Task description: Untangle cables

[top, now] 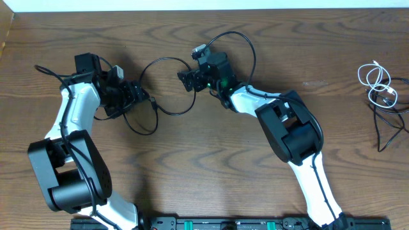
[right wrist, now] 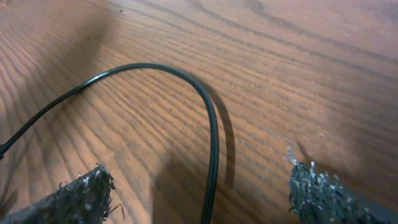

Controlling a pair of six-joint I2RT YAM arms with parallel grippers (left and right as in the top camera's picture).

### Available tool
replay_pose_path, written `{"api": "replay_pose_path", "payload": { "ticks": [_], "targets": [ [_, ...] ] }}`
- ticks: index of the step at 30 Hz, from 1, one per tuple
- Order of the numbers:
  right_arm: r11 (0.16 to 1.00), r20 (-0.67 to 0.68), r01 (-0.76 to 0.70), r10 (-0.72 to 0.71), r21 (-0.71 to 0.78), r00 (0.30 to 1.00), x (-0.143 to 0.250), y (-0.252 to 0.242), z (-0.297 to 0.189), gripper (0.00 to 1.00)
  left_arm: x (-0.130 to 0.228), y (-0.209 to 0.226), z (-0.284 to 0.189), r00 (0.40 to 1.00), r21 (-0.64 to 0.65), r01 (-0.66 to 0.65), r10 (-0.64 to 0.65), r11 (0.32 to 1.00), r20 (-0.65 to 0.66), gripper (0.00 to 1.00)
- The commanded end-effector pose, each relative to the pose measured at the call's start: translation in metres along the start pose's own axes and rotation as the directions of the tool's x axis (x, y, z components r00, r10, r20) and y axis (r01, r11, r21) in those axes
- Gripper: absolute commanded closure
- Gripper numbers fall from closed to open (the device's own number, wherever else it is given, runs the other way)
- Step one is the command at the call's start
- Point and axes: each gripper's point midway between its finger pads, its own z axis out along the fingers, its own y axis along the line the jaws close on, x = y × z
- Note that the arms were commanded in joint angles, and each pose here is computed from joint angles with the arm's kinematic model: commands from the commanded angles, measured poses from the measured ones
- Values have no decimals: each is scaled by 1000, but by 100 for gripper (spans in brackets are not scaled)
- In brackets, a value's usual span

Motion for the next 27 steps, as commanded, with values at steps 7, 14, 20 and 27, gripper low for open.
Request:
{"api": "replay_pose_path", "payload": {
  "ticks": [7,14,20,27],
  "targets": [
    [1000,-208,4,-1,16,978,107,-1,20,80,3,3,3,1000,-14,5,-5,1000,-9,20],
    [992,-223,116,-123,-44,967,118,34,24,99,3,3,3,1000,-14,5,-5,1000,-9,20],
    [996,-199,81,-86,-33,976,82,40,11,99,3,3,3,1000,-14,4,-4,1000,-9,20],
    [977,-279,-32,-29,-212,960,42,79,-36,99,2,3,3,1000,-13,3,-3,1000,-6,20]
  ]
}}
